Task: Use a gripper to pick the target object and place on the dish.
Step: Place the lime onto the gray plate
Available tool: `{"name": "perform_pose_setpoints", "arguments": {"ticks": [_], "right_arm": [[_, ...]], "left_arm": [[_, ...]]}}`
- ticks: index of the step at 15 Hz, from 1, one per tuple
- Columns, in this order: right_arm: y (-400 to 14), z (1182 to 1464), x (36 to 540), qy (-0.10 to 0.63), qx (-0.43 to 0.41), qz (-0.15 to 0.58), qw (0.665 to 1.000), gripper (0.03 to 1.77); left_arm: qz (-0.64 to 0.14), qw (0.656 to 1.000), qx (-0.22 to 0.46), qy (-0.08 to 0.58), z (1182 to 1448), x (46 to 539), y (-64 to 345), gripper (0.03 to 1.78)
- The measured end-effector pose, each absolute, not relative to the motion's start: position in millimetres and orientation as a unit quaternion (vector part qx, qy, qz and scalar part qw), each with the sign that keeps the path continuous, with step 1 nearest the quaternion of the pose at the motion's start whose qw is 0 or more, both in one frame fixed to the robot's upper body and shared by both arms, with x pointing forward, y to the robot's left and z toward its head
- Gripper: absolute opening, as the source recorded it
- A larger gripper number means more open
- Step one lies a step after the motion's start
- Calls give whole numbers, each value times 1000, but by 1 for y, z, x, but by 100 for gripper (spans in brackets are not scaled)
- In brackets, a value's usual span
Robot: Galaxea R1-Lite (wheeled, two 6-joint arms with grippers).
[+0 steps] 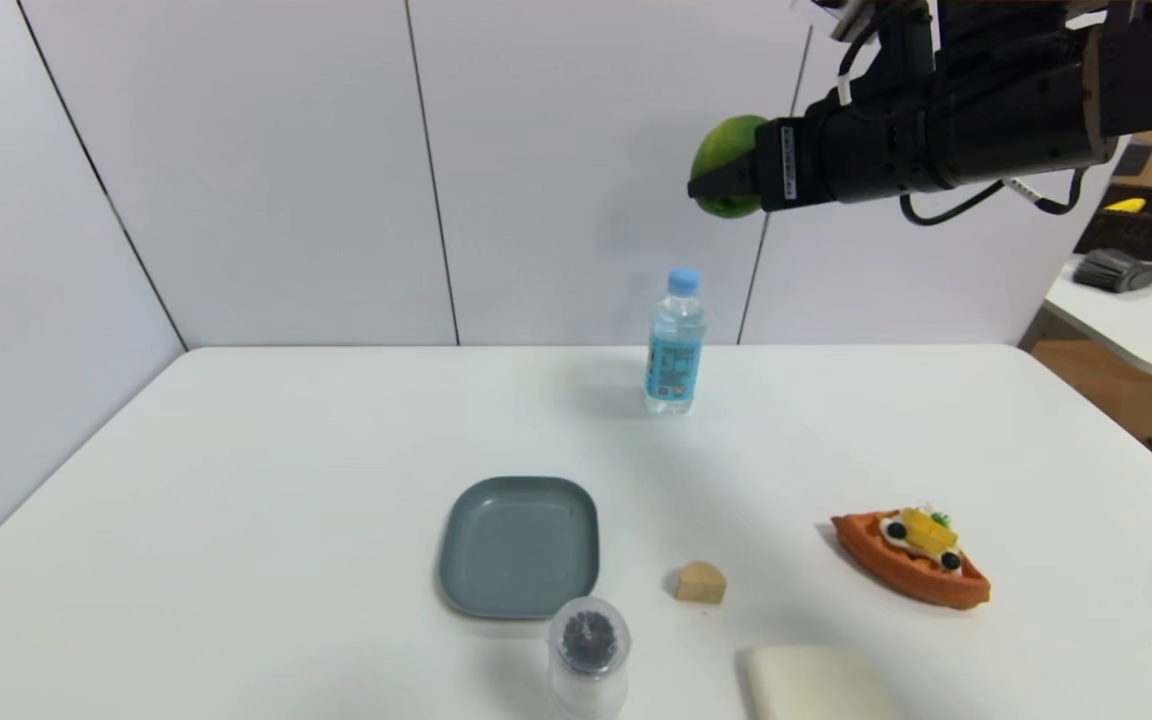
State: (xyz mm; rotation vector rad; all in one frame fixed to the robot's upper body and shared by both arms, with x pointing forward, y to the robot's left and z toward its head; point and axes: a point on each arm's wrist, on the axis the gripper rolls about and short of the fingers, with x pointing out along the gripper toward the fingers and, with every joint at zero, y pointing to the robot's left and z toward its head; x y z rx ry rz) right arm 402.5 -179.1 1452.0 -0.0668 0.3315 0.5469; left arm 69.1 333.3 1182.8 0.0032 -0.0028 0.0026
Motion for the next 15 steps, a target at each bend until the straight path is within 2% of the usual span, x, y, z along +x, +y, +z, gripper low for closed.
{"name": "perform_pose_setpoints", "arguments": {"ticks": [6,15], "right_arm": [[-144,1439,370,203,-52,347,914,109],[-82,1381,343,290,-93,422,854,109]], "left_arm": [[1,1000,2,-1,1183,69,333,169],[1,1000,1,-1,1183,69,333,169]]}}
